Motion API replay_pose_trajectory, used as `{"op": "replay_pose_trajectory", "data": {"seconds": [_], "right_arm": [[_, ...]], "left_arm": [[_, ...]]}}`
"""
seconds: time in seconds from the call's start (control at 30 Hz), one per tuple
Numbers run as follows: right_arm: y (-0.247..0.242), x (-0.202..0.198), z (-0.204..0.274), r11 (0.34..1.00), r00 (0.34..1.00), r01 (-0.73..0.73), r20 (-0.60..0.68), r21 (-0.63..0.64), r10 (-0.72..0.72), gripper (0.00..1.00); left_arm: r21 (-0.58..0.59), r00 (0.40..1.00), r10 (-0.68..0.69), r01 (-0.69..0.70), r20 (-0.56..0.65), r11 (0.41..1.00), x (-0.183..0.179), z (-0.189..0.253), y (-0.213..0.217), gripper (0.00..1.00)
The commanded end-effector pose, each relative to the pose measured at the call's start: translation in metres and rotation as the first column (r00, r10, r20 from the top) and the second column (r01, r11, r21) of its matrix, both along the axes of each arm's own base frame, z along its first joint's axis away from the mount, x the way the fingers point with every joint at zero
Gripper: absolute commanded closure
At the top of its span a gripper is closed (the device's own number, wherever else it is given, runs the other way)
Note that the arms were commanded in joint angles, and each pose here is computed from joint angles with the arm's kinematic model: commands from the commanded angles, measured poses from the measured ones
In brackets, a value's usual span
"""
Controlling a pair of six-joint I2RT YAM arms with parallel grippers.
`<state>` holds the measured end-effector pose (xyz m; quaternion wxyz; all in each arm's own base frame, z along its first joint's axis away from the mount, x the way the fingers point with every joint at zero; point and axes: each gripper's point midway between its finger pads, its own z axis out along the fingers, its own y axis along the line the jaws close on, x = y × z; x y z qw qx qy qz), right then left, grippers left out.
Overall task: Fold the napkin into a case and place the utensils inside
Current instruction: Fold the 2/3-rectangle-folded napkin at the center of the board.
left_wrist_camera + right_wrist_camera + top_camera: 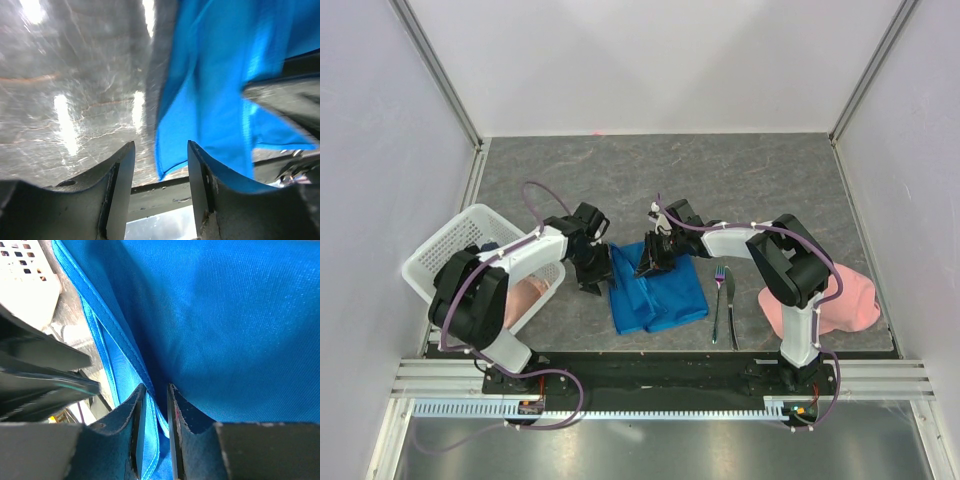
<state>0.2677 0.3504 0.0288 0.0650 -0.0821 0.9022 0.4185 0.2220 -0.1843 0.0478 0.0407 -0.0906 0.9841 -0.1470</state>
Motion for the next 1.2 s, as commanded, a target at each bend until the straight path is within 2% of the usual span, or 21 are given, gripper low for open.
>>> {"op": "replay_pose_trajectory", "data": {"seconds": [0.0,0.2,0.27,0.3,0.4,0.5,0.7,0.83,0.93,1.03,1.07,1.17], "right_arm": [[0.003,0.001,0.002,1.0,1.0,-0.002,0.009,0.017,0.002,0.7],[0.003,0.0,0.003,1.0,1.0,-0.003,0.002,0.021,0.003,0.66],[0.005,-0.001,0.009,0.999,1.0,0.001,-0.004,0.033,0.0,0.64],[0.006,-0.002,0.012,0.999,1.0,-0.005,-0.009,0.045,0.005,0.63],[0.009,-0.003,0.027,0.997,1.0,0.002,-0.013,0.072,-0.001,0.58],[0.01,-0.003,0.04,0.995,1.0,0.007,-0.021,0.101,-0.005,0.54],[-0.001,-0.004,0.059,0.994,1.0,0.009,-0.003,0.112,-0.008,0.44],[-0.014,-0.005,0.053,0.995,0.999,0.019,-0.028,0.103,-0.016,0.44],[-0.024,-0.004,0.044,0.998,1.0,0.028,-0.013,0.051,-0.027,0.44],[-0.031,-0.004,0.031,0.999,0.998,0.05,-0.033,0.005,-0.05,0.54],[-0.034,-0.005,0.025,0.998,0.997,0.054,-0.045,-0.011,-0.055,0.63],[-0.042,-0.004,0.013,0.996,0.996,0.072,-0.042,-0.06,-0.074,0.68]], "left_arm": [[-0.135,0.998,-0.012,0.021,0.064,0.991,0.004,0.004,-0.02,0.46],[-0.131,1.0,-0.015,0.015,-0.004,0.991,-0.005,-0.018,-0.02,0.49],[-0.149,1.0,-0.019,0.018,-0.005,0.989,-0.005,-0.02,-0.024,0.55],[-0.146,1.0,-0.018,0.016,-0.013,0.989,-0.007,-0.023,-0.023,0.64],[-0.155,1.0,-0.017,0.015,-0.011,0.988,-0.006,-0.025,-0.025,0.78],[-0.168,1.0,-0.021,0.02,-0.003,0.986,-0.003,-0.024,-0.028,0.86],[-0.2,0.999,-0.032,0.037,0.03,0.979,-0.001,-0.016,-0.032,0.92],[-0.22,0.999,-0.036,0.041,0.024,0.975,-0.002,-0.018,-0.036,0.95],[-0.256,0.999,-0.019,0.025,0.027,0.966,-0.003,-0.015,-0.04,0.98],[-0.263,0.999,0.003,0.011,0.054,0.965,-0.004,-0.013,-0.037,0.98],[-0.258,0.999,0.01,0.004,0.052,0.966,-0.008,-0.015,-0.034,0.98],[-0.242,0.996,0.025,-0.004,0.082,0.97,-0.008,-0.016,-0.028,0.97]]}}
